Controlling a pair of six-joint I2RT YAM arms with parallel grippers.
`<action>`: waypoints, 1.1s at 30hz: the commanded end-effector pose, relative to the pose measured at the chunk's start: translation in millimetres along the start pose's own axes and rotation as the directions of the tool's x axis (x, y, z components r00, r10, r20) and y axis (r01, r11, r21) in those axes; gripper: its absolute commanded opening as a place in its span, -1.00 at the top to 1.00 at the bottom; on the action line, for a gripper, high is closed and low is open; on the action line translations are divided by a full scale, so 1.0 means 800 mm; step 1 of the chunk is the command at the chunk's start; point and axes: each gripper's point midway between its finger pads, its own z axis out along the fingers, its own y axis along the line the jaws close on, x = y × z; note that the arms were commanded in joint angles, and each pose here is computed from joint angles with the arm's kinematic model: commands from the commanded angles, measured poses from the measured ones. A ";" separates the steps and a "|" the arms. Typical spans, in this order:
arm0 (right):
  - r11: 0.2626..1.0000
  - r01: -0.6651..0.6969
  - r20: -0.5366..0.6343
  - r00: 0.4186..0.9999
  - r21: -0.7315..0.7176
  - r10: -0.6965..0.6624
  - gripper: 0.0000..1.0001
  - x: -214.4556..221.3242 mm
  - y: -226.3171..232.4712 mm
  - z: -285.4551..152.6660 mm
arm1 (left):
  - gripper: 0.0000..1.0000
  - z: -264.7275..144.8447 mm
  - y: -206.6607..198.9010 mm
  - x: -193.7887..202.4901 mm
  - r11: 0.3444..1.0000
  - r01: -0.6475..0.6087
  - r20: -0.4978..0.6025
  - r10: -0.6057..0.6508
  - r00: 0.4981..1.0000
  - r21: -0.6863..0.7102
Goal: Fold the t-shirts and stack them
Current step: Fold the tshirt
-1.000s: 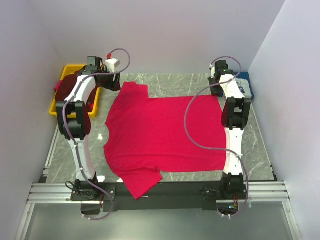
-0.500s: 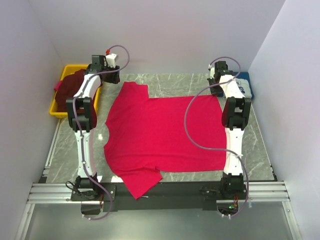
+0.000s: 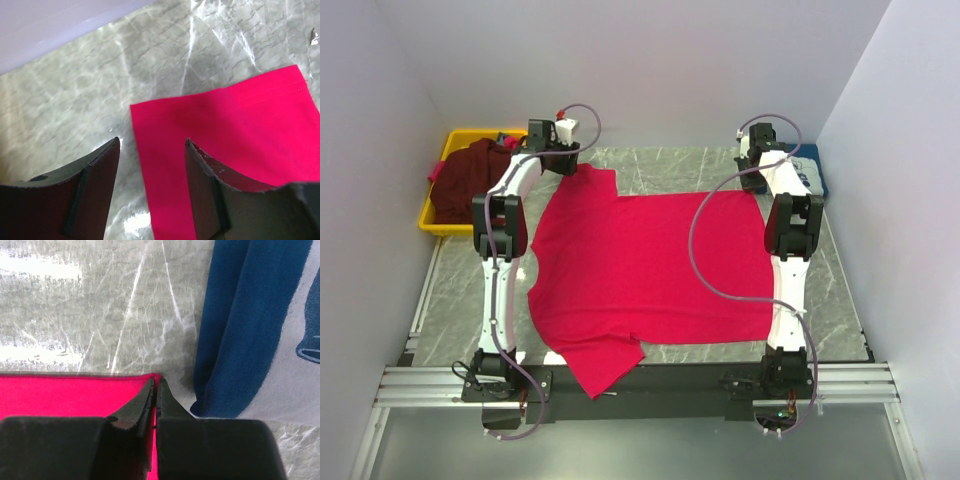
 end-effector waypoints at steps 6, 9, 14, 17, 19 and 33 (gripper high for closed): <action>1.000 0.012 -0.006 1.000 -0.012 -0.013 1.00 0.001 0.006 -0.017 | -0.21 -0.007 -0.001 0.012 0.999 -0.048 -0.050 0.048 0.998 -0.010; 1.000 0.015 -0.009 1.000 -0.012 -0.016 1.00 0.002 0.007 -0.016 | -0.22 -0.013 -0.005 0.029 0.999 -0.038 -0.097 0.037 0.995 -0.003; 1.000 0.014 -0.007 1.000 -0.008 -0.014 1.00 0.001 0.005 -0.017 | -0.22 -0.015 -0.014 0.044 0.999 -0.021 -0.139 0.024 0.990 0.028; 1.000 0.017 -0.006 1.000 -0.007 -0.017 1.00 0.000 0.004 -0.018 | -0.05 -0.012 -0.022 0.048 0.999 -0.012 -0.146 0.019 0.989 0.049; 1.000 0.020 -0.003 1.000 -0.007 -0.020 1.00 0.000 0.004 -0.019 | 0.03 -0.009 -0.026 0.052 0.998 -0.010 -0.153 0.019 0.988 0.059; 0.999 0.020 0.121 0.993 -0.025 -0.017 1.00 -0.039 -0.005 -0.071 | 0.99 -0.070 -0.005 -0.053 0.999 -0.041 0.036 0.041 0.999 0.001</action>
